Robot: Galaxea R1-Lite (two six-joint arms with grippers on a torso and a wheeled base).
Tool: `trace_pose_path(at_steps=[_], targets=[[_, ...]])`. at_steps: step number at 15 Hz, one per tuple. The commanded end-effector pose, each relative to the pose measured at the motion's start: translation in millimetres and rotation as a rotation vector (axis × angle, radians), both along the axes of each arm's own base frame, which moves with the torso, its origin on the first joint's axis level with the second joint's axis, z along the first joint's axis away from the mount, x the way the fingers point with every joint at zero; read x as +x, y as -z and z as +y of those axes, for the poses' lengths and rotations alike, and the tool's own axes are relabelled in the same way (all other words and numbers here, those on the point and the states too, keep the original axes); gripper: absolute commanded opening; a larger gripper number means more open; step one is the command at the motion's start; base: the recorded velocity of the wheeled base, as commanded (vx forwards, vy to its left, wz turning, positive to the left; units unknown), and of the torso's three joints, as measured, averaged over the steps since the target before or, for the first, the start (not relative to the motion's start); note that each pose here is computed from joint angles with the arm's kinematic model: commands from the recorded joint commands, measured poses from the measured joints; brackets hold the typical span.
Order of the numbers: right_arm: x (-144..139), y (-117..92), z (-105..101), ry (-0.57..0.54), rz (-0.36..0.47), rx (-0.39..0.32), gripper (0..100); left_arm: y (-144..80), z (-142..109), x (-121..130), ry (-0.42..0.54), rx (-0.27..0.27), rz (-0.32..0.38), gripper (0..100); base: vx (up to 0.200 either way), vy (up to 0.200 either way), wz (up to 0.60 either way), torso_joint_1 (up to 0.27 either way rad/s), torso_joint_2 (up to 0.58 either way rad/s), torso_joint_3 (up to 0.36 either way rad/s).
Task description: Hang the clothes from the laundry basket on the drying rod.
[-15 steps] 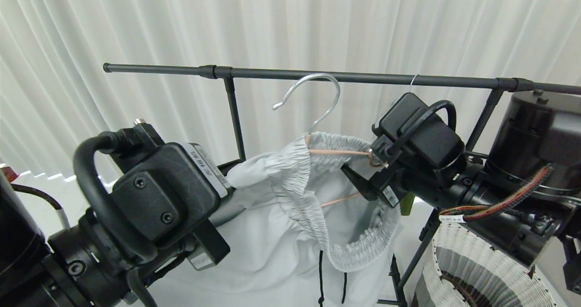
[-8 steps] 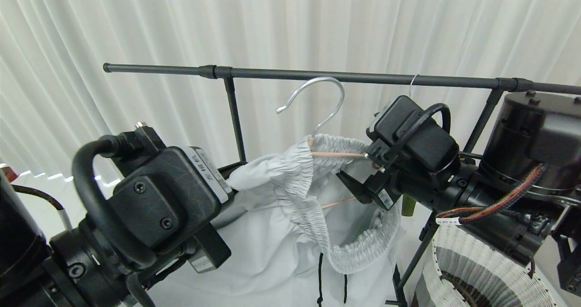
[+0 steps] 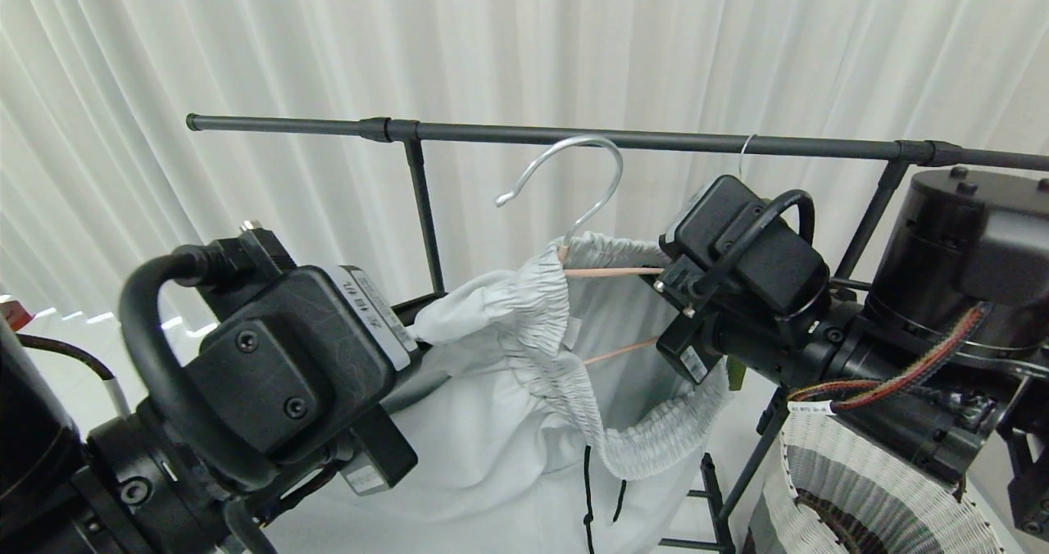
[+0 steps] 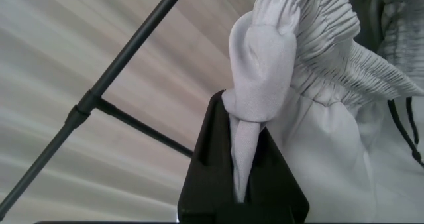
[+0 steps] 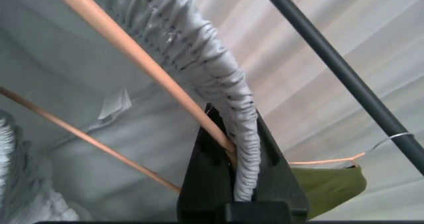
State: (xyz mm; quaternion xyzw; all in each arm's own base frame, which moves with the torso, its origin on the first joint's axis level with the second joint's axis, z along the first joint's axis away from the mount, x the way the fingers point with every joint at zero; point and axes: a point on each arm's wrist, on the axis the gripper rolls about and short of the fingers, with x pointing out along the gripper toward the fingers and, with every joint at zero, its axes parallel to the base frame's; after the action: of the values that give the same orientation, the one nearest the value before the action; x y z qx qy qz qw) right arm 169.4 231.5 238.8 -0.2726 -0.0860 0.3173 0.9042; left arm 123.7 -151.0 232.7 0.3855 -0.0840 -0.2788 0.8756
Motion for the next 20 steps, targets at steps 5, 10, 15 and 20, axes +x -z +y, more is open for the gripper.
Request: trace_pose_path(at_steps=[5, 10, 15, 20], targets=[[0, -1, -1, 0.002, -0.002, 0.002, 0, 0, 0, 0, -0.002, 0.001, 0.001, 0, 0.0, 0.0, 0.0, 0.0, 0.0, 0.0], [-3, -6, -5, 0.007, -0.015, 0.017, 0, 2, 4, -1, -0.013, -0.013, 0.014, 100, 0.0, 0.0, 0.0, 0.0, 0.0, 0.0], [3, -16, -21, 0.087, -0.036, 0.046, 0, -2, 13, -7, -0.024, -0.086, 0.028, 100, 0.0, 0.0, 0.0, 0.0, 0.0, 0.0], [19, -26, -48, 0.213, -0.06, 0.071, 0, 9, 32, -12, -0.089, -0.083, 0.035, 100, 0.0, 0.0, 0.0, 0.0, 0.0, 0.0]])
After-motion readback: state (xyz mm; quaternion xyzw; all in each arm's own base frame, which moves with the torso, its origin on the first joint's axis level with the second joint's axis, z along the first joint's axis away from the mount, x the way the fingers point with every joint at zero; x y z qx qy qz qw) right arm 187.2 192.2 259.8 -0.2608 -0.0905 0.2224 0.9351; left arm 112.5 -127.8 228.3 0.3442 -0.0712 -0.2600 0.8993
